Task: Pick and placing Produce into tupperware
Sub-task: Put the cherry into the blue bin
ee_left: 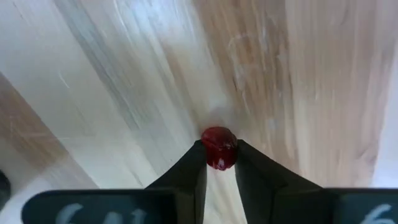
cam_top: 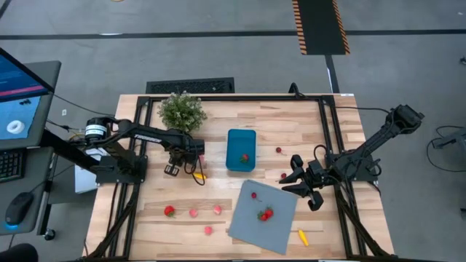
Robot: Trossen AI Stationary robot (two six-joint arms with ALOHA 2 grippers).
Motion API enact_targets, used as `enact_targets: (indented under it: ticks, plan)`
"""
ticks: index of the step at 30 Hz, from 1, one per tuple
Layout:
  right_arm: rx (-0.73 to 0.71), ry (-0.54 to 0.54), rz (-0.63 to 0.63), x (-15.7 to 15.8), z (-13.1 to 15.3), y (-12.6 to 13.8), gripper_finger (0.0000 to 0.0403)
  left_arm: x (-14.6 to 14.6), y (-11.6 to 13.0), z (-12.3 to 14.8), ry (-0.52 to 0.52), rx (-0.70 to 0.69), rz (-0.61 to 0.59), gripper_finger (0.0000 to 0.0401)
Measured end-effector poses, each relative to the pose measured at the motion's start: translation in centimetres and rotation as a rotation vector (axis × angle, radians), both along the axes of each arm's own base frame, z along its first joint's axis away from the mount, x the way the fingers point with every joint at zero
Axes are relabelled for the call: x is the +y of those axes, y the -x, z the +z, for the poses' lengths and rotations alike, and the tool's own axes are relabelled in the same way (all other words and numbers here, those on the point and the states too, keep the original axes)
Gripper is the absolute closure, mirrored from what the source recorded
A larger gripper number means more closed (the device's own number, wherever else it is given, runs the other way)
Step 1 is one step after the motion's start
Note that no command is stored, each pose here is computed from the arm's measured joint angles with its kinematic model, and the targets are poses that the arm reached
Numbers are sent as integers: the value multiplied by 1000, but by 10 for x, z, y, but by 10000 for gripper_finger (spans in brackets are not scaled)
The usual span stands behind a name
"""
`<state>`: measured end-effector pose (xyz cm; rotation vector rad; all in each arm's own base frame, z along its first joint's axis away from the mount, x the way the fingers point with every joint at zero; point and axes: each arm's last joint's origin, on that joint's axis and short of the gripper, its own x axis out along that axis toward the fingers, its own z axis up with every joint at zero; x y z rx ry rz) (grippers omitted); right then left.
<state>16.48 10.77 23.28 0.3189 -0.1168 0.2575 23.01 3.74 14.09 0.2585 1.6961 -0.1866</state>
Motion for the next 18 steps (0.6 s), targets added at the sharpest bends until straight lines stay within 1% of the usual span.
enact_targets:
  ticks: [3,6,10,13,15,18]
  plan:
    - [0,1,0,0,0,0,278,-1,-5,3,61,-34,54,340]
    - [-5,19,-4,0,0,0,278,-1,-14,8,115,-105,119,339]
    - [-4,34,-32,-2,0,0,278,-1,-27,21,237,-274,185,349]
    - [11,44,-39,-2,-1,0,278,-1,-31,35,309,-390,221,353]
    - [14,46,-50,-2,-2,0,278,0,-32,47,337,-464,237,352]
    - [14,64,-85,-4,0,2,278,2,-29,66,351,-572,280,347]
